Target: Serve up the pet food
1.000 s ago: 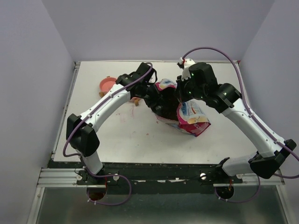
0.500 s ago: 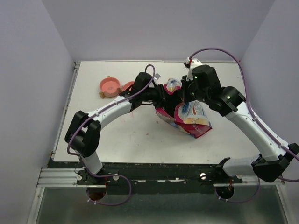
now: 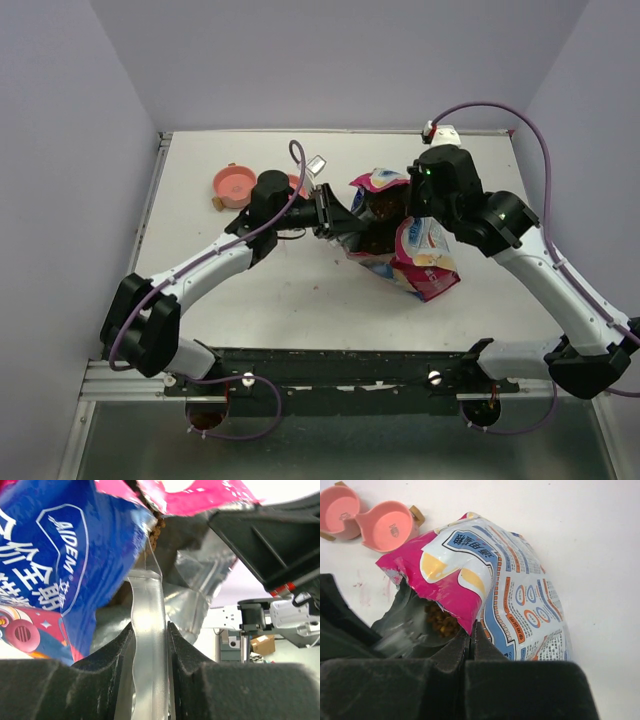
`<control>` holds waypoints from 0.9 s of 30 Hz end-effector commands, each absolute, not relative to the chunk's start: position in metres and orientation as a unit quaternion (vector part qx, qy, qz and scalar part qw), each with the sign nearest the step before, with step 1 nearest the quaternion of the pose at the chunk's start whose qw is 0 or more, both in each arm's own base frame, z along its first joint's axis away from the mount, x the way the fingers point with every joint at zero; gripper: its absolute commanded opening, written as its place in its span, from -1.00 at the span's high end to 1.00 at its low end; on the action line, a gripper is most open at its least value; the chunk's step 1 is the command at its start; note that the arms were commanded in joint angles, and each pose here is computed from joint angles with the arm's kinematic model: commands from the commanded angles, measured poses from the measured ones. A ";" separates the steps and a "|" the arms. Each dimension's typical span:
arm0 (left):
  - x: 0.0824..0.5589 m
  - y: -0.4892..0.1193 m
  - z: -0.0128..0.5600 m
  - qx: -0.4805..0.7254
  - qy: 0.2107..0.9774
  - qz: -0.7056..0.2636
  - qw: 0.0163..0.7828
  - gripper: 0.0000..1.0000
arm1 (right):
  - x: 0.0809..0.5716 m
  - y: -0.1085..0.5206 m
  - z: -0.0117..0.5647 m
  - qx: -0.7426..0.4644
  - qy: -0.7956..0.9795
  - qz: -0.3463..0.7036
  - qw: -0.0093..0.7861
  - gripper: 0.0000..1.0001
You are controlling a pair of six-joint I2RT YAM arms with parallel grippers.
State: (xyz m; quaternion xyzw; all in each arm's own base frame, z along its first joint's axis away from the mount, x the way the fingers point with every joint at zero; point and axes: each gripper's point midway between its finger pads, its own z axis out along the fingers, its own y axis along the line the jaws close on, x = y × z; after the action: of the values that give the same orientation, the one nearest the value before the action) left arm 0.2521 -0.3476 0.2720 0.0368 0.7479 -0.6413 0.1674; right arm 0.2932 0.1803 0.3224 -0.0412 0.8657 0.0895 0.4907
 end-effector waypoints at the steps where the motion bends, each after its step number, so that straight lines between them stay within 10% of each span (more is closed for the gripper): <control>1: 0.230 -0.337 0.302 0.101 0.703 -0.674 0.204 1.00 | 0.294 0.162 0.363 -0.006 0.838 0.074 0.541 0.99; 27: 0.223 -0.309 0.263 0.006 0.848 -0.518 0.112 1.00 | 0.301 0.168 0.368 -0.023 0.836 0.069 0.544 0.99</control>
State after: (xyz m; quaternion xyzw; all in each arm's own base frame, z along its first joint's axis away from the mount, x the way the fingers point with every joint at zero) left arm 0.2352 -0.3225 0.2734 0.0211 0.8246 -0.5520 0.1222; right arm 0.2949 0.1656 0.3257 -0.0418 0.8683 0.0435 0.4924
